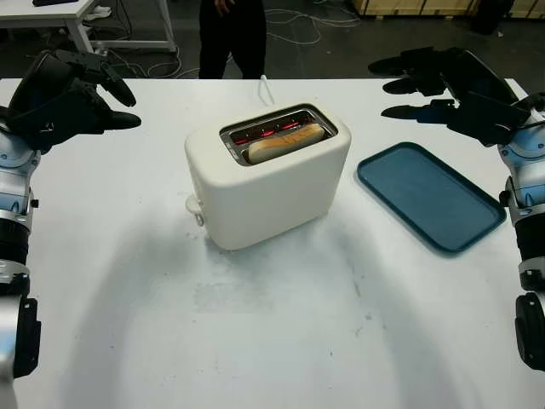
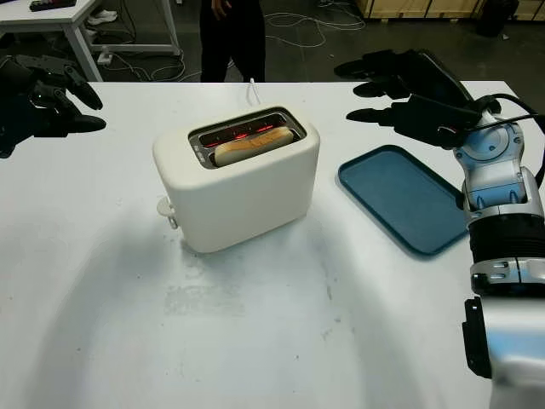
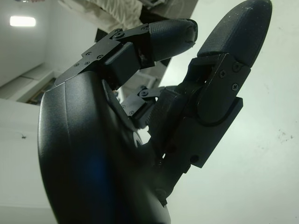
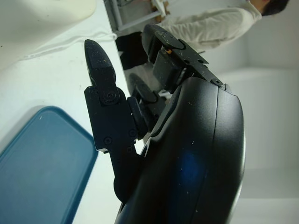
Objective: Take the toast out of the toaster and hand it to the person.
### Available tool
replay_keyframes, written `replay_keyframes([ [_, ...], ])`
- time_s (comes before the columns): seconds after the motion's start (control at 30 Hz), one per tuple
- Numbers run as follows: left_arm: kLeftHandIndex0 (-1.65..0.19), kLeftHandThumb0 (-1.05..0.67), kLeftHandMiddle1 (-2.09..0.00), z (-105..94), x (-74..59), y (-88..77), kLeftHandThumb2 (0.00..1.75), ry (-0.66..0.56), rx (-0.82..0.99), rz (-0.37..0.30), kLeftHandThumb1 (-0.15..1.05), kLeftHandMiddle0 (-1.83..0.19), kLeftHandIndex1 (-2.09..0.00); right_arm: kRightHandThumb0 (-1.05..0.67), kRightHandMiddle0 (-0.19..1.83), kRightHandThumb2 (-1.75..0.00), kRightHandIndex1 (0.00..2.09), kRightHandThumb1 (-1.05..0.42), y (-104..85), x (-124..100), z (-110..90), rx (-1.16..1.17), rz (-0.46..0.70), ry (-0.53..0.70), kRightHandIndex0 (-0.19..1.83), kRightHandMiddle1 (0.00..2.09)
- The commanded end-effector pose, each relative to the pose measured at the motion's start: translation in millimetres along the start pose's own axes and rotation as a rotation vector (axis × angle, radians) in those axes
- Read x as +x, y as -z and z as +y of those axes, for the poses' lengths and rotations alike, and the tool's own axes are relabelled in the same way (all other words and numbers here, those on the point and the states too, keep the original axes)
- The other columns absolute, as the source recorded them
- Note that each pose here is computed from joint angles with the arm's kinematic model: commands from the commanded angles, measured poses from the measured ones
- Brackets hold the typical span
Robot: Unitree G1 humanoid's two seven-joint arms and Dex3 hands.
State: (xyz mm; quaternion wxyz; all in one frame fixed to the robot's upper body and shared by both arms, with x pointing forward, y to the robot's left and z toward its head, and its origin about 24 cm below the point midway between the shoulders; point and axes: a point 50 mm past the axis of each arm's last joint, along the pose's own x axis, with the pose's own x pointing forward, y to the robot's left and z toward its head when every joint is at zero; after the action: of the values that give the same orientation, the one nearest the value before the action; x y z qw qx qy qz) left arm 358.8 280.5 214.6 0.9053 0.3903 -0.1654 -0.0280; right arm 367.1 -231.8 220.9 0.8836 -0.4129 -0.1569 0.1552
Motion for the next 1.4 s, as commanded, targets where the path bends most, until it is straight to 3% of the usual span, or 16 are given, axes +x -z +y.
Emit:
replay_keyframes([
  [0.0, -0.94, -1.05, -1.04, 3.0, -3.8, 3.8, 0.01, -0.008, 0.009, 0.006, 0.76, -1.08, -1.07, -0.38, 0.68, 0.0, 0.0, -0.87, 0.7, -2.4, -1.8, -0.006, 0.001, 0.004, 0.77, 0.0],
  [1.37, -0.93, -1.05, -1.04, 2.7, -1.4, 2.3, 0.01, -0.005, 0.009, 0.01, 0.73, -1.07, -1.07, -0.37, 0.68, 0.0, 0.01, -0.87, -1.0, -1.3, -0.7, 0.017, -0.015, -0.009, 0.77, 0.0],
])
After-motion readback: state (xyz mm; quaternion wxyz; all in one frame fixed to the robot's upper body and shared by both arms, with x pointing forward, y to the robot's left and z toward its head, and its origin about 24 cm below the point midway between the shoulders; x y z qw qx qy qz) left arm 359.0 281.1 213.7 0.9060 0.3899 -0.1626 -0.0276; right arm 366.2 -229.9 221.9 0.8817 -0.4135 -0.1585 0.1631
